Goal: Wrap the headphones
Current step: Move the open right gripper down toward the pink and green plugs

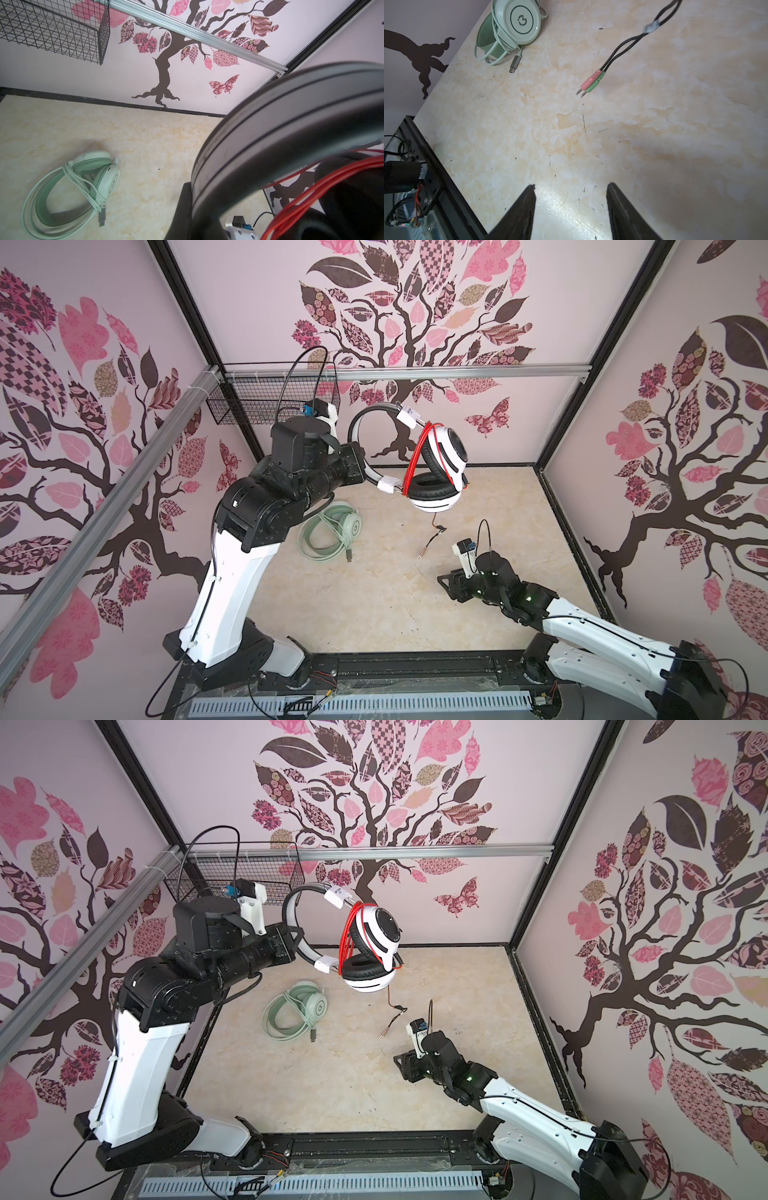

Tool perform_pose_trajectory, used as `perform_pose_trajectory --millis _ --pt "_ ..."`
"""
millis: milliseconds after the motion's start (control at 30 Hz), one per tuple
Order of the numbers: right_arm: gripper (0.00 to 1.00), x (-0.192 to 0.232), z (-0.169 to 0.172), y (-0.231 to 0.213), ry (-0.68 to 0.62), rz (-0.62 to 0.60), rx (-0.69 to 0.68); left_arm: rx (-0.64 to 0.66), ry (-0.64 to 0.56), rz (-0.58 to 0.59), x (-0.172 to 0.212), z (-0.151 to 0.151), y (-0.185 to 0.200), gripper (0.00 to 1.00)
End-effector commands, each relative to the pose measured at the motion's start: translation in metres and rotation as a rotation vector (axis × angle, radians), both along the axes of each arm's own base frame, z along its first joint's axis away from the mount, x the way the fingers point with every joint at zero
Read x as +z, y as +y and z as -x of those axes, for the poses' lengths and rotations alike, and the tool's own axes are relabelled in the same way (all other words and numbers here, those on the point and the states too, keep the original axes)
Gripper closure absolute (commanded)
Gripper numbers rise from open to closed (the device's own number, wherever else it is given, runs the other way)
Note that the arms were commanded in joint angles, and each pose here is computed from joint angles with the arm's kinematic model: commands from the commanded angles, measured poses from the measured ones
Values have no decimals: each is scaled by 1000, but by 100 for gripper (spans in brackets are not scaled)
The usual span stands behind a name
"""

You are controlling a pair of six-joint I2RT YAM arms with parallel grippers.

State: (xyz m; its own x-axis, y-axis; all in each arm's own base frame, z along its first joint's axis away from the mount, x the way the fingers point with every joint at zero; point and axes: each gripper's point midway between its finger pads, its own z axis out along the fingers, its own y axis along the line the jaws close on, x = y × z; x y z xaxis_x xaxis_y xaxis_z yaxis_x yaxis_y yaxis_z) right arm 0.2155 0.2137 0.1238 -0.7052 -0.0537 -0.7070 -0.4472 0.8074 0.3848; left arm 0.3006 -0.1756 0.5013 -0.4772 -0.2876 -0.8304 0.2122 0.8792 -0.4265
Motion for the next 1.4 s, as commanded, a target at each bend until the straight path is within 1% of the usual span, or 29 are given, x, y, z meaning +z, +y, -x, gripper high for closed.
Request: perform_pose_trajectory --millis 0,333,600,900,1033,1167,1267,1300,1367 --pt "39 -1 -7 -5 -4 0 -59 4 -69 94 22 3 1 100" --pt "36 -19 -1 -6 49 7 -59 25 -37 75 0 4 5 100" --pt "36 -28 -3 0 89 -25 -75 29 -32 74 -3 4 6 100" --pt "36 -36 -7 26 197 -150 -79 50 -32 42 -8 -1 9 100" --pt "36 -42 -16 26 211 -186 -142 49 -35 30 -8 -3 8 100" --pt "35 -52 -27 28 249 -178 -214 53 -44 23 -6 -4 9 100" --pt "35 -62 -39 24 316 -161 -334 60 -42 15 -7 -5 11 100" --pt "34 -66 -41 24 343 -148 -365 60 -43 16 -6 -5 11 100" --pt "34 -70 -48 20 389 -99 -476 61 -41 13 -7 -5 11 100"
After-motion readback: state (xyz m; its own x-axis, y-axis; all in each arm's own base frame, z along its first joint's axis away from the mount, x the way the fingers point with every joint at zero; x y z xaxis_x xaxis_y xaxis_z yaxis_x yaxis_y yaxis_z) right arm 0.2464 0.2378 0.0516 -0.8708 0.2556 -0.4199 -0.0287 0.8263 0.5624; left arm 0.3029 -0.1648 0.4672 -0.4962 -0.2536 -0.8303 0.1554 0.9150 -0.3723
